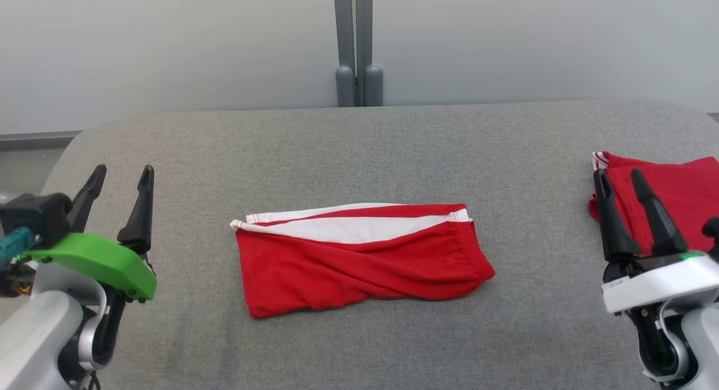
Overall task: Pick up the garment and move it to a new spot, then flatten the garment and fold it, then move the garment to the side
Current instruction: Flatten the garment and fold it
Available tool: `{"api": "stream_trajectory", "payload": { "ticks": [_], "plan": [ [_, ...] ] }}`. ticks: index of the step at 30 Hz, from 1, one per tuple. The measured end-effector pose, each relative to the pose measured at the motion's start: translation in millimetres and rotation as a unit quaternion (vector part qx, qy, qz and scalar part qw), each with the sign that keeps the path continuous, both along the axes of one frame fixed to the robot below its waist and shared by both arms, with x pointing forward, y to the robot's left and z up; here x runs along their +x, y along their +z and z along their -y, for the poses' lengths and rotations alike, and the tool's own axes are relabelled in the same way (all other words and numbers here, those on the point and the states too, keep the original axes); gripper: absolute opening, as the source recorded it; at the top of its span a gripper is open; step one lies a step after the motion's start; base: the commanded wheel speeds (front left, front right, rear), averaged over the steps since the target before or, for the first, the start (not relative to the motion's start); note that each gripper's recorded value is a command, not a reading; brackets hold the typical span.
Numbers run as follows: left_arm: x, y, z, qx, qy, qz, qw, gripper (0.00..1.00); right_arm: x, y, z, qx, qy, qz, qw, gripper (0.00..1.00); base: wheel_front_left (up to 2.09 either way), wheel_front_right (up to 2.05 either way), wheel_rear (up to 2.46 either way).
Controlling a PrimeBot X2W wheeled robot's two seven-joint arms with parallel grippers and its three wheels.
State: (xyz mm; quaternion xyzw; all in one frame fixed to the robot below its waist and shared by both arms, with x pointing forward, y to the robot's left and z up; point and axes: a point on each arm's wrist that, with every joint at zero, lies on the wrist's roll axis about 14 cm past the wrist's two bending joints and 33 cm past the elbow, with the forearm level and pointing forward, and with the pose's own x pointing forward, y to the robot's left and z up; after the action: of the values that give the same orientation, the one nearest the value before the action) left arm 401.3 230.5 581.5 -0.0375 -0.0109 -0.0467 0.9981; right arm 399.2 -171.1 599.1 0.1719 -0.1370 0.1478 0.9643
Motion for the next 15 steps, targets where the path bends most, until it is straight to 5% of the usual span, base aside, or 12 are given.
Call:
{"api": "stream_trajectory", "payload": {
  "ticks": [7,15],
  "plan": [
    [-31.0,-4.5,-11.5,-0.016,0.067,0.055,0.996,1.00,-15.3,-25.5,-3.3,-0.018,-0.023,-0.020,0.999,1.00,0.00,0.00,0.00],
    [-58.0,-49.4,1.0,-0.040,0.084,0.031,0.995,1.00,-22.3,-62.5,2.6,-0.045,-0.050,-0.068,0.995,1.00,0.00,0.00,0.00]
  ]
}}
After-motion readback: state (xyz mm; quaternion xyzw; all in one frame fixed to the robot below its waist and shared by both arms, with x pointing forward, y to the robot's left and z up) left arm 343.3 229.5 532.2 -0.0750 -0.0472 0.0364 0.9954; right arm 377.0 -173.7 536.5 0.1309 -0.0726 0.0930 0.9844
